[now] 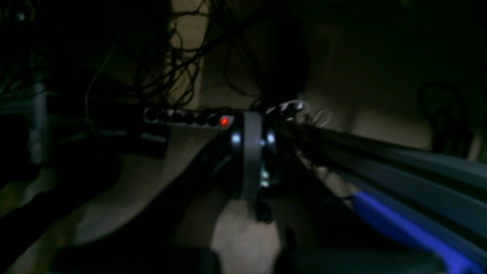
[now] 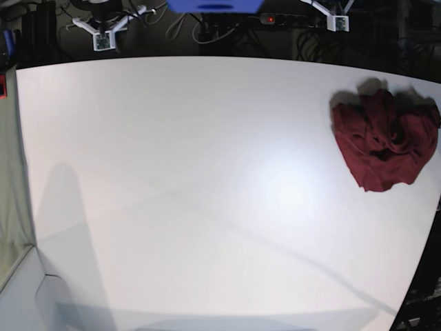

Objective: Layout the t-shirt on the table in an organized manner, then fold the t-shirt properly

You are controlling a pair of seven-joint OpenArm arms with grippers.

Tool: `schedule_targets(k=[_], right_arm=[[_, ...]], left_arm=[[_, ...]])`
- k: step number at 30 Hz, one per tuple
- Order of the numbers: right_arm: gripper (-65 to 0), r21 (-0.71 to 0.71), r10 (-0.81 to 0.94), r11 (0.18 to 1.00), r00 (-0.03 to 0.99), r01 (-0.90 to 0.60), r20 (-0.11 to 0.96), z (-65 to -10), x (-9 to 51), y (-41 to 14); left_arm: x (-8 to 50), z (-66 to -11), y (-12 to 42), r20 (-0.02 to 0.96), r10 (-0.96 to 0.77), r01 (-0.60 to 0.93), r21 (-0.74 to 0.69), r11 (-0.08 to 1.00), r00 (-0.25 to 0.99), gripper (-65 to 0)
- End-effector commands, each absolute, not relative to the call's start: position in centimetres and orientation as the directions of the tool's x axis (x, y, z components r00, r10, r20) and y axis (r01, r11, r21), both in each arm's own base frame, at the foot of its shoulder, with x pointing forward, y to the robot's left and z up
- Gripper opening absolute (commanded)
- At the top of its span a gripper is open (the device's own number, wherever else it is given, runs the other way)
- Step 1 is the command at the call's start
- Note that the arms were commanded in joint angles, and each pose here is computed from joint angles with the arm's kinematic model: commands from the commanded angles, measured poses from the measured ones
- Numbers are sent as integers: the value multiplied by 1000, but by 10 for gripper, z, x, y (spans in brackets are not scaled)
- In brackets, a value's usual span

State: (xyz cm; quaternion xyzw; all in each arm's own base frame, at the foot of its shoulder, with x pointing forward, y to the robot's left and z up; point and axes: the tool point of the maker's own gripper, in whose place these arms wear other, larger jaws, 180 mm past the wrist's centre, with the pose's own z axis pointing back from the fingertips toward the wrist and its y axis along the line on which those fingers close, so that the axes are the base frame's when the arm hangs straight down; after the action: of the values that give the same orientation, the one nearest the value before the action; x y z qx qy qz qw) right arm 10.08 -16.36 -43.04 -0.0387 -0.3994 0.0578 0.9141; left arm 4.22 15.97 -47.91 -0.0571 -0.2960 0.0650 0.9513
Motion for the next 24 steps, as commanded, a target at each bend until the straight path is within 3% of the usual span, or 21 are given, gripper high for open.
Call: schedule_targets(k=[1, 8, 13, 24], right_arm=[[-650, -116, 143, 990, 617, -83, 774, -410, 112, -160], [-650, -113, 139, 990, 448, -83, 883, -345, 155, -148], [-650, -73, 113, 990, 376, -117, 920, -328, 175, -125], [-650, 65, 67, 945, 386, -319, 920, -317, 206, -29]], left_arm=[[43, -468, 163, 581, 157, -90, -144, 986, 799, -649], [64, -413, 198, 693, 208, -196, -98, 976, 690, -649], [77, -380, 216, 755, 198, -226, -67, 972, 626, -649], [80, -344, 249, 817, 202, -334, -12, 943, 540, -649]])
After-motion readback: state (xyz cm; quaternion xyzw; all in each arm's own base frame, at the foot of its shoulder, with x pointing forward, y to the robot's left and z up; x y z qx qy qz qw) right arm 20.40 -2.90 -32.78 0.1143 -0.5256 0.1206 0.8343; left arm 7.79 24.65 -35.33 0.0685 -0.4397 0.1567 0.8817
